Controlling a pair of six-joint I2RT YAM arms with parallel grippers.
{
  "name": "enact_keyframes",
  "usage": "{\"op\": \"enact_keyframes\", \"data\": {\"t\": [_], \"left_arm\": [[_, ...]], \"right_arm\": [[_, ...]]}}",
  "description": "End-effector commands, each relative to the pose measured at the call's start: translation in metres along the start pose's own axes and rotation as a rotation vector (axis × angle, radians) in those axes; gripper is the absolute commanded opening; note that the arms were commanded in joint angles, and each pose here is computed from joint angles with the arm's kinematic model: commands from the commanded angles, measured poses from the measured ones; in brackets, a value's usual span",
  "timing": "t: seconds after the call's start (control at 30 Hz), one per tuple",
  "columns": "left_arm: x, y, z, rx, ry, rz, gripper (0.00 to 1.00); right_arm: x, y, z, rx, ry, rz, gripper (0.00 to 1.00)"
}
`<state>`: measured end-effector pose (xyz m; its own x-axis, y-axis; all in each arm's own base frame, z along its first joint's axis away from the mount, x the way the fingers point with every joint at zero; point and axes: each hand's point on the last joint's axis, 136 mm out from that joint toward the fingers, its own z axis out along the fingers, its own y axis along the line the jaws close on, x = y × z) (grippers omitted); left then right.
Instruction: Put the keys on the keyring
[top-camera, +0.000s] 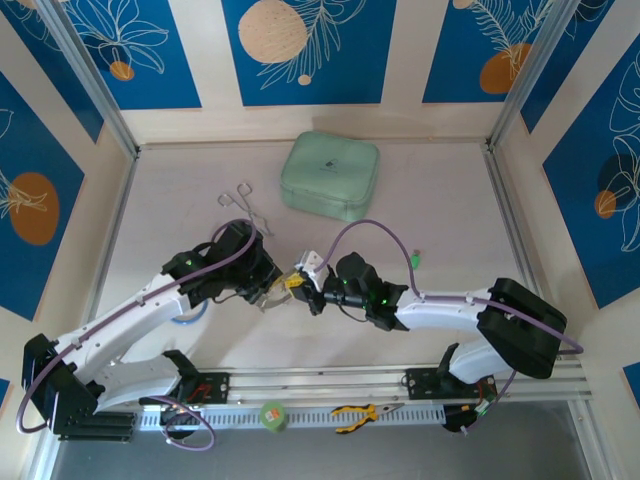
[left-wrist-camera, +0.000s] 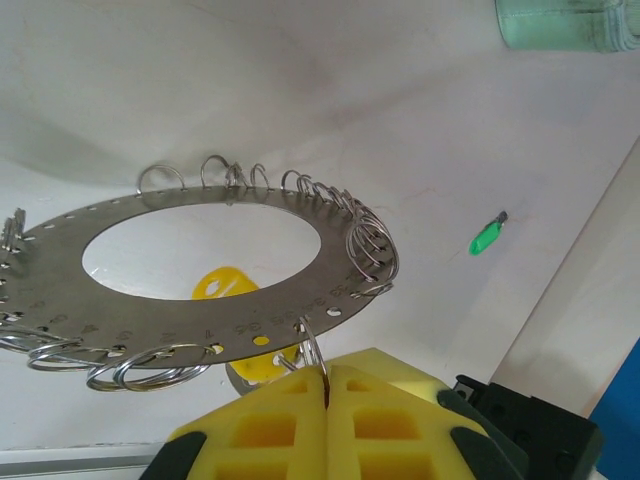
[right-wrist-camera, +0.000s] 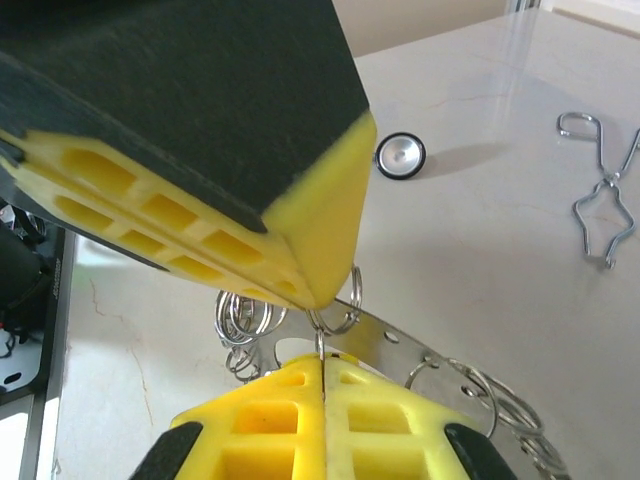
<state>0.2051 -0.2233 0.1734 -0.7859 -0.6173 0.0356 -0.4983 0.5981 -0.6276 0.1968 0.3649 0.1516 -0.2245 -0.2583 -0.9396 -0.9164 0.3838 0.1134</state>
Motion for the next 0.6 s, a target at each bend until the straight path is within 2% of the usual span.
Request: {"op": "enact_keyframes", "data": {"t": [0.0, 0.2, 0.3, 0.33, 0.43, 0.57], "left_arm": [[0.000, -0.009, -0.002, 0.046, -0.001, -0.045, 0.00], [0.002, -0.007, 0.003, 0.039, 0.009, -0.062, 0.00], [0.001, -0.005, 0.004, 0.035, 0.007, -0.074, 0.00], [0.002, -0.004, 0.004, 0.036, 0.009, -0.077, 0.00], [0.003, -0.003, 0.006, 0.037, 0.018, -0.093, 0.00], [0.004, -0.002, 0.007, 0.038, 0.025, -0.116, 0.00]], "right_arm": [[0.021, -0.002, 0.006, -0.009, 0.079, 0.059, 0.00], [0.014, -0.002, 0.010, -0.017, 0.060, 0.063, 0.01], [0.002, -0.004, 0.005, 0.001, 0.004, 0.026, 0.28], [-0.001, -0.003, 0.003, 0.004, -0.013, 0.005, 0.32], [-0.006, 0.000, 0.000, 0.004, -0.058, -0.096, 0.36], [-0.001, 0.014, 0.004, -0.013, -0.062, -0.329, 0.37]]}}
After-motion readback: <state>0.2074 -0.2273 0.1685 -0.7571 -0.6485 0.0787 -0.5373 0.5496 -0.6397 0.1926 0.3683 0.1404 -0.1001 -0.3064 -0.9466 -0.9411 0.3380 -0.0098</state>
